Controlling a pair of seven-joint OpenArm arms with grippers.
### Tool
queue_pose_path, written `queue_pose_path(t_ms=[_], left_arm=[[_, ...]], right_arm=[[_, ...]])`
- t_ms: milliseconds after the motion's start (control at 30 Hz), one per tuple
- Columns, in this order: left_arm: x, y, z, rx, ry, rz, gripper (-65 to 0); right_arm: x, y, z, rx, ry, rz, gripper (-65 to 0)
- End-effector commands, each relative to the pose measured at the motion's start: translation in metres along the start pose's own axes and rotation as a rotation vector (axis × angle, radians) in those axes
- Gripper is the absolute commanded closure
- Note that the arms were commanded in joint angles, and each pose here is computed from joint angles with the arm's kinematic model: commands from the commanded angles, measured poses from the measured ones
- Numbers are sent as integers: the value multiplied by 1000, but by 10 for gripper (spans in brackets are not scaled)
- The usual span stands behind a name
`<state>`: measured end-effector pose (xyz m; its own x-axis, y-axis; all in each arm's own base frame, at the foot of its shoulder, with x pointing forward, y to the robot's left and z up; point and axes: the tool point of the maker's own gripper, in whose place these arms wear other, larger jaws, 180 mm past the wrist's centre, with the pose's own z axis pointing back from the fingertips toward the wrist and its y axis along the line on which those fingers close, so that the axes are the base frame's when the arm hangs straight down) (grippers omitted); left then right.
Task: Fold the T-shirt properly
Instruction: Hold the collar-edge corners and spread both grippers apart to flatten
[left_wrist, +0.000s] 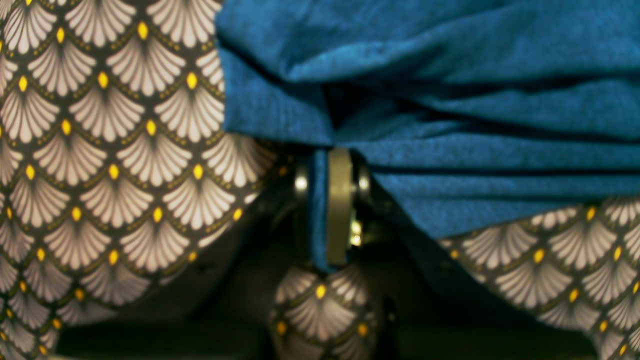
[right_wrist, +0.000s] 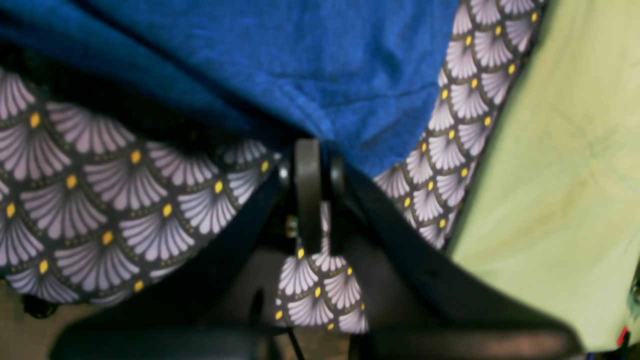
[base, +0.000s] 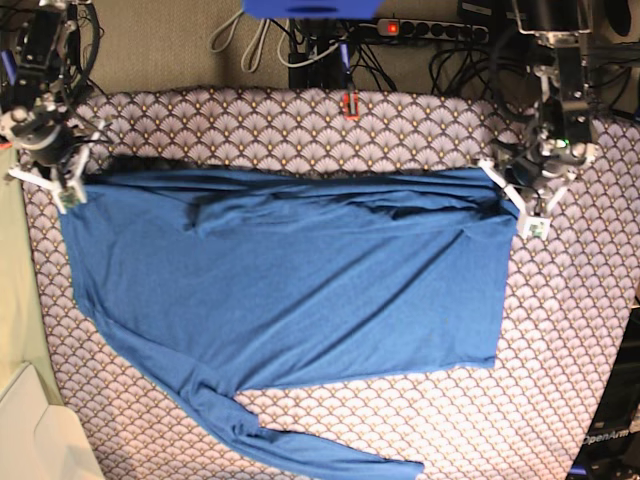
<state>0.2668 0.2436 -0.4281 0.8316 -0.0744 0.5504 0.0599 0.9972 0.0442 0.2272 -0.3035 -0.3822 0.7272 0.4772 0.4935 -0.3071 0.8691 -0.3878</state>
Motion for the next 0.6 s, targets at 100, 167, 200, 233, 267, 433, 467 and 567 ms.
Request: queue_pose_path(t_ms=[100,167,200,233,267,433,467,567], left_arm=[[-8,18,6,48,33,-27,-4],[-13,21,8,52,44,-34,-4],[-12,22,10,55,38,-41,-4],[-9,22,12,58,30,-47,-4],[-7,22,14,60,24,-54,-4],[-9,17,24,61,9,-82,-4],[-10,17,25,61,11,-84,-4],[-19,16,26,58,29,-84,-4]], right_arm=[[-8,-22,10,-62,10,-5,0],[-13,-19,11,-56,19,-3,0],[-17,-17,11,-51,29,-1,0],[-22,-14,12,-44,41,1,0],[-25,-13,13,-40,49,3,0],[-41,3,16,-9,80,-9,0],[-41,4,17,-7,75,-8,0],[-41,15,26,4,53,0,0]])
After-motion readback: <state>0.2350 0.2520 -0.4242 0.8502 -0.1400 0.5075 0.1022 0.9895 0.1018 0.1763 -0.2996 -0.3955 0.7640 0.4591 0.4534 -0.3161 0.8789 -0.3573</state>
